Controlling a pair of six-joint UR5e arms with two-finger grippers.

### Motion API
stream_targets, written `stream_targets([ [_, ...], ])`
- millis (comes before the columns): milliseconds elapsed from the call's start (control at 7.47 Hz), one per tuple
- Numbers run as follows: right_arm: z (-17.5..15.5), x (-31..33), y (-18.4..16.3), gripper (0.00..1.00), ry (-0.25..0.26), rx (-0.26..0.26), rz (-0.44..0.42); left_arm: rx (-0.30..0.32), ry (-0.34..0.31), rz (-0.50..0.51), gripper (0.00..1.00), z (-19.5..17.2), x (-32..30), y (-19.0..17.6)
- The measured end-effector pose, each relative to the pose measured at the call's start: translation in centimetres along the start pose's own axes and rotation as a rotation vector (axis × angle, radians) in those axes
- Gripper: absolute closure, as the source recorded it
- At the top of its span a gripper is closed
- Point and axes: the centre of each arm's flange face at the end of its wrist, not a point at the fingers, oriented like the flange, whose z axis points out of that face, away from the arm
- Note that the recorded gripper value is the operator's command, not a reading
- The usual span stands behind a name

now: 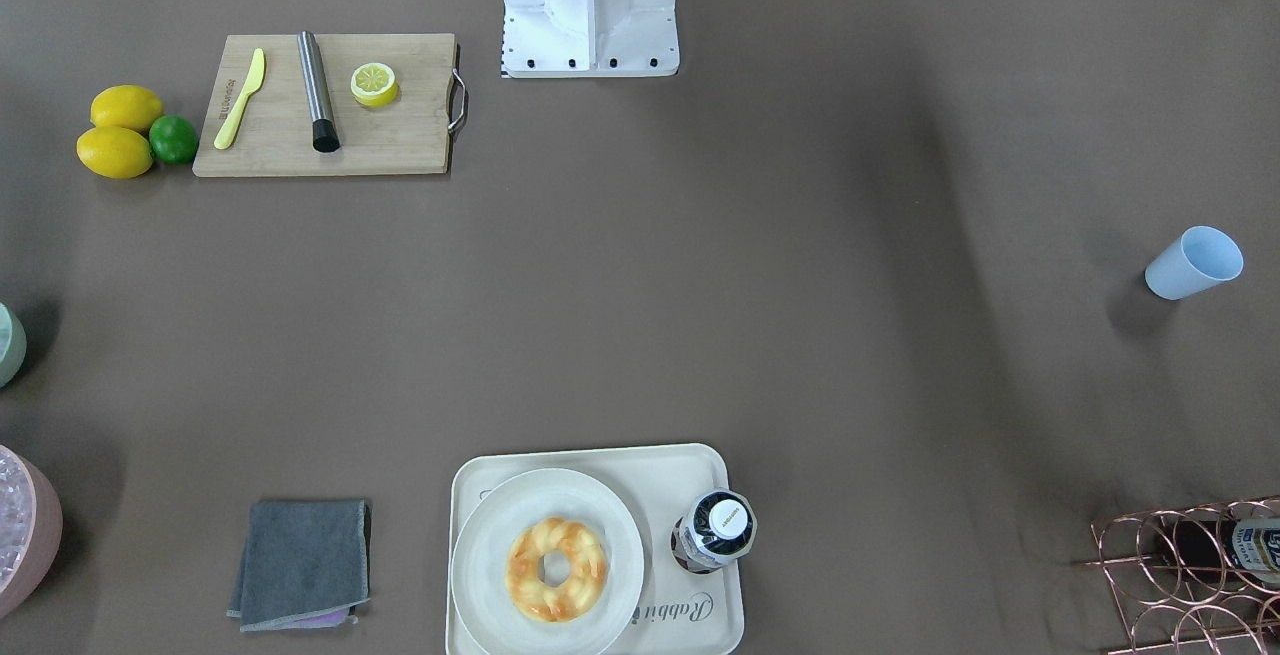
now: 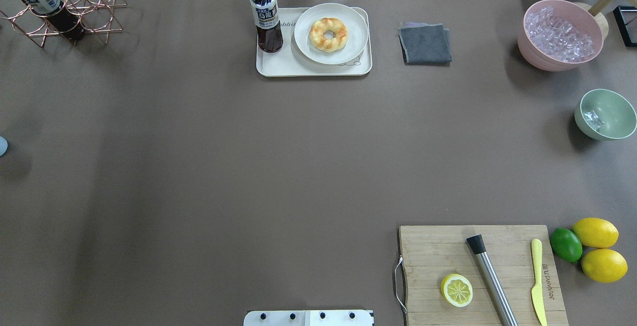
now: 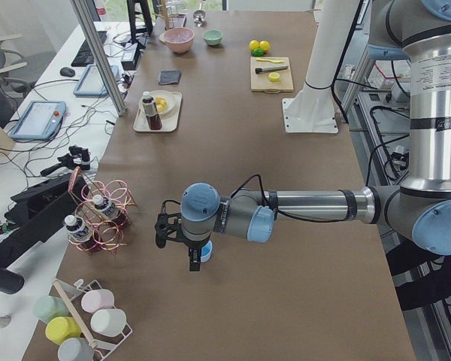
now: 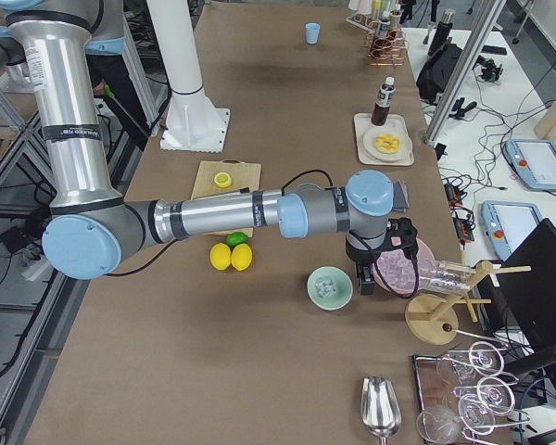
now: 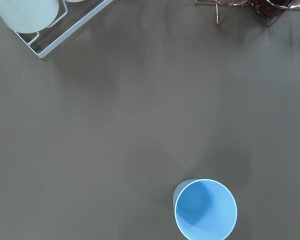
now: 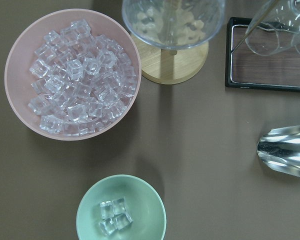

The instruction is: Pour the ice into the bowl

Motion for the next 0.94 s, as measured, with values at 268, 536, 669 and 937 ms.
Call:
stream_targets([
  [268, -1.8, 0.9, 2.2, 0.05, 0.002, 0.014, 0.032, -0.001, 0.003, -0.001, 0.03, 0.0, 0.0, 0.2],
  [536, -2.1, 2.6, 4.1, 0.05, 0.002, 0.015, 0.058, -0.002, 0.003, -0.002, 0.03, 0.0, 0.0, 0.3],
  [669, -1.9, 3.1, 4.5, 0.05, 0.002, 0.011, 0.068, -0.002, 0.002, -0.003, 0.03, 0.0, 0.0, 0.3],
  [937, -0.7, 3.8, 4.5, 0.05, 0.003, -0.011, 0.081, -0.002, 0.001, -0.003, 0.03, 0.0, -0.1, 0.2],
])
